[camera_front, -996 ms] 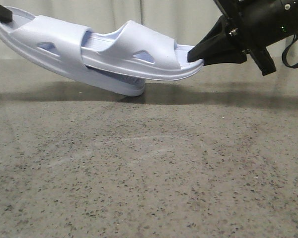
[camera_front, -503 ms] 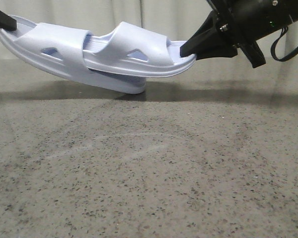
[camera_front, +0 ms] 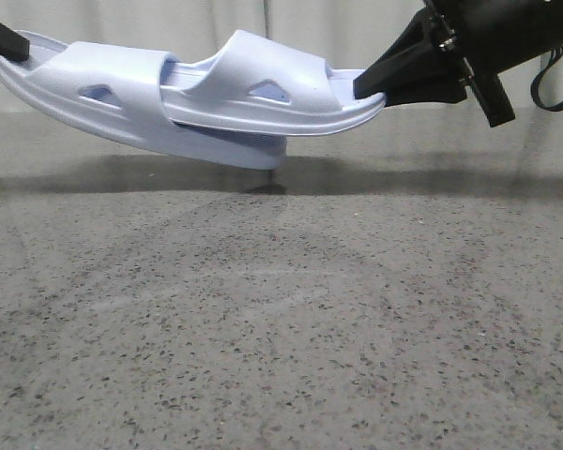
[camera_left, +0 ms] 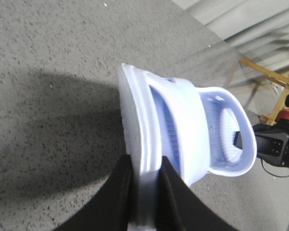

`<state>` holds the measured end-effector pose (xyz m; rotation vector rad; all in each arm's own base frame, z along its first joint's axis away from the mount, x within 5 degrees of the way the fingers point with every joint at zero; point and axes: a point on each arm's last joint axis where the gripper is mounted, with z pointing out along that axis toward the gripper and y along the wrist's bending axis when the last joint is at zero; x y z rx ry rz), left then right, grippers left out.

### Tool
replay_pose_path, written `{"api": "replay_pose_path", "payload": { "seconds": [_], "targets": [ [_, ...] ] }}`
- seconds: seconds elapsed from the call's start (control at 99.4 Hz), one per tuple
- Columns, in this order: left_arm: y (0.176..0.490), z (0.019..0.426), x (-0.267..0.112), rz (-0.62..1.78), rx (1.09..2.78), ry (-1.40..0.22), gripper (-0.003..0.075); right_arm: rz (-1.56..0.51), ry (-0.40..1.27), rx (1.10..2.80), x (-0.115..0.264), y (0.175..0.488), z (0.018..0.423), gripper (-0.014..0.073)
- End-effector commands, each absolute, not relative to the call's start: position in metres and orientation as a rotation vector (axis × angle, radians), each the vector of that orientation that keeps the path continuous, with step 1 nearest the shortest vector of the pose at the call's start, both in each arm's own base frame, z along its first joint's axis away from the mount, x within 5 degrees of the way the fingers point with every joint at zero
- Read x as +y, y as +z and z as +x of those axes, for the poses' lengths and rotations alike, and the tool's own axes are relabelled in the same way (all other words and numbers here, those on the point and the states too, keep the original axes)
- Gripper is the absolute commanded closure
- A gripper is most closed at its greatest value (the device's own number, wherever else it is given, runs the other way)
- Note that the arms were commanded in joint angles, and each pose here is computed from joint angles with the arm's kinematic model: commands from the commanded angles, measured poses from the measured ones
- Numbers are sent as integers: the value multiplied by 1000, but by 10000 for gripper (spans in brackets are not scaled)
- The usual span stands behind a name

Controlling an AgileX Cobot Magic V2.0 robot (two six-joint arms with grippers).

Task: Insert blue slippers together front up
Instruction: 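Push the upper slipper deeper into the lower one, then open right gripper, then lower the nested slippers onto the table and open the left gripper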

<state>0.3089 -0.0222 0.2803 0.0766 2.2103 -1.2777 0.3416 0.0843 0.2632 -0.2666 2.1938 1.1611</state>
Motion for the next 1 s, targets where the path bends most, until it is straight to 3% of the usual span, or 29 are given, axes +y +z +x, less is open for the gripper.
{"api": "replay_pose_path", "payload": {
  "seconds": [0.0, 0.382, 0.634, 0.875, 0.986],
  "targets": [
    [310, 298, -26, 179, 2103, -1402, 705, -353, 1260, 2076, 81, 294, 334, 575],
    [306, 297, -20, 188, 2148, -1347, 704, -351, 1271, 2079, 65, 294, 333, 400],
    [295, 299, -15, 208, 2241, -1193, 704, -378, 1236, 2102, 62, 294, 331, 391],
    [293, 303, -11, 192, 2237, -1099, 701, -373, 1173, 2046, 51, 316, 323, 391],
    [293, 305, -9, 244, 2216, -1041, 637, -377, 1150, 2023, 47, 325, 317, 391]
  ]
}}
